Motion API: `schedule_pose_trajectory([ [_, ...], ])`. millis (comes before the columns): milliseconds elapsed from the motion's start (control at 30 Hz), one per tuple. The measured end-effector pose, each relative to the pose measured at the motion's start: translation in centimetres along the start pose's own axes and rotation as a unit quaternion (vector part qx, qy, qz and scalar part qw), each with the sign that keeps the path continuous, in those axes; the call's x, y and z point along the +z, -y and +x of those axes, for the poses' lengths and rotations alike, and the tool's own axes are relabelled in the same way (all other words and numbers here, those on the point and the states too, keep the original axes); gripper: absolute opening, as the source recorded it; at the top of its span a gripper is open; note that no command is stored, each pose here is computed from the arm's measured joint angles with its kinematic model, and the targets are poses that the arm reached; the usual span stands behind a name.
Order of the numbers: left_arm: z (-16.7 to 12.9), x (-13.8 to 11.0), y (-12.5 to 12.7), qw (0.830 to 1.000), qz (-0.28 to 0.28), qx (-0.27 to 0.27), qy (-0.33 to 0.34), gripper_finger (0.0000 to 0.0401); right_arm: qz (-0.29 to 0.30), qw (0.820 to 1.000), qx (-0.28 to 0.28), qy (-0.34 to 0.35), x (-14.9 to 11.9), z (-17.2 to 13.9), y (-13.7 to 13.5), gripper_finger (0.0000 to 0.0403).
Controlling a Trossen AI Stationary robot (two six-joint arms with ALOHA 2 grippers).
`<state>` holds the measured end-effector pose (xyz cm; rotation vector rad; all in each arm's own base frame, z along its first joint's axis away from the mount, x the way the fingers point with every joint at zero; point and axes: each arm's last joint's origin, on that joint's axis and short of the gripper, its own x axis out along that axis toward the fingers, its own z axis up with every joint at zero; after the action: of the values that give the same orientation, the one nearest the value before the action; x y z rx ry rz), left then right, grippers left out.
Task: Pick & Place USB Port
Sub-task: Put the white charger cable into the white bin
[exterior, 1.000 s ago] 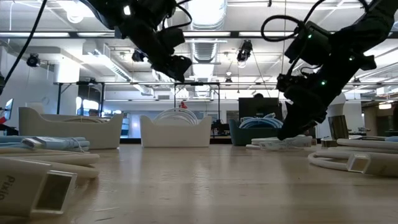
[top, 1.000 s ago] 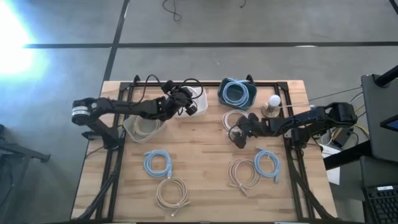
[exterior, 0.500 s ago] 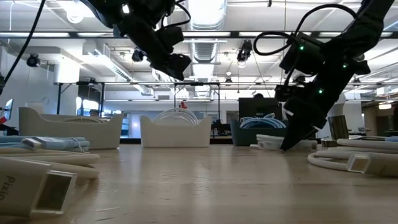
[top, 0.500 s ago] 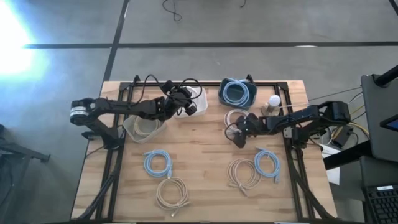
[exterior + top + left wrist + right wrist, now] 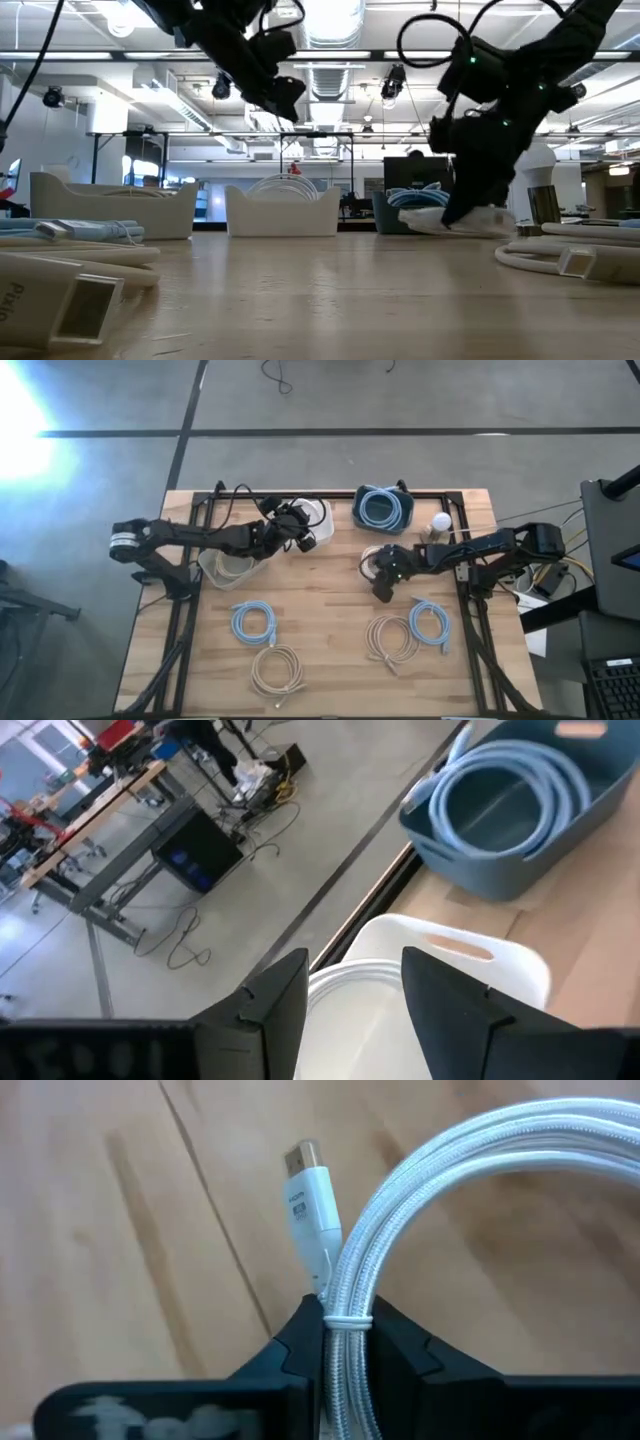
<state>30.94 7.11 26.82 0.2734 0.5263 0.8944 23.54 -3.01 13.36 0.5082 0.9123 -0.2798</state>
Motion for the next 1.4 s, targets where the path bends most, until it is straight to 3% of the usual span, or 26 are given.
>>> schedule_pose_trajectory([
  [133, -1.3, 0.6, -0.2, 1.0, -0.007, -0.003, 0.016, 0.0177, -0.013, 0.999, 0.025, 0.015, 1.1, -0.4, -1.6, 0.0047],
  [300, -3.2, 1.4, -1.3, 0.998, -0.021, 0.051, 0.029, 0.0177, -0.053, 0.995, 0.041, 0.073, 3.7, -1.4, -3.9, 0.0047],
  [533, -5.6, 1.9, -2.8, 0.997, -0.021, 0.067, 0.036, 0.0177, -0.163, 0.966, -0.045, 0.196, 8.2, -3.6, -6.4, 0.0059],
  [667, -6.5, 2.0, -3.5, 0.997, -0.021, 0.063, 0.039, 0.0177, -0.202, 0.945, -0.059, 0.251, 11.2, -3.4, -7.2, 0.0065],
  [867, -7.5, 2.1, -4.4, 0.997, -0.033, 0.06, 0.045, 0.0177, -0.24, 0.932, -0.087, 0.258, 15.3, 0.7, -7.7, 0.0051],
  [1100, -7.7, 1.4, -4.6, 0.997, -0.032, 0.06, 0.023, 0.0177, -0.237, 0.937, -0.117, 0.228, 19.3, 7.0, -6.7, 0.0054],
  [1300, -7.7, 0.4, -4.4, 0.998, -0.03, 0.057, -0.012, 0.0177, -0.207, 0.935, -0.207, 0.201, 21.8, 9.0, -5.5, 0.0055],
  [1400, -7.7, 0.1, -4.4, 0.998, -0.034, 0.058, -0.021, 0.0177, -0.197, 0.935, -0.222, 0.194, 22.0, 9.9, -4.7, 0.0056],
])
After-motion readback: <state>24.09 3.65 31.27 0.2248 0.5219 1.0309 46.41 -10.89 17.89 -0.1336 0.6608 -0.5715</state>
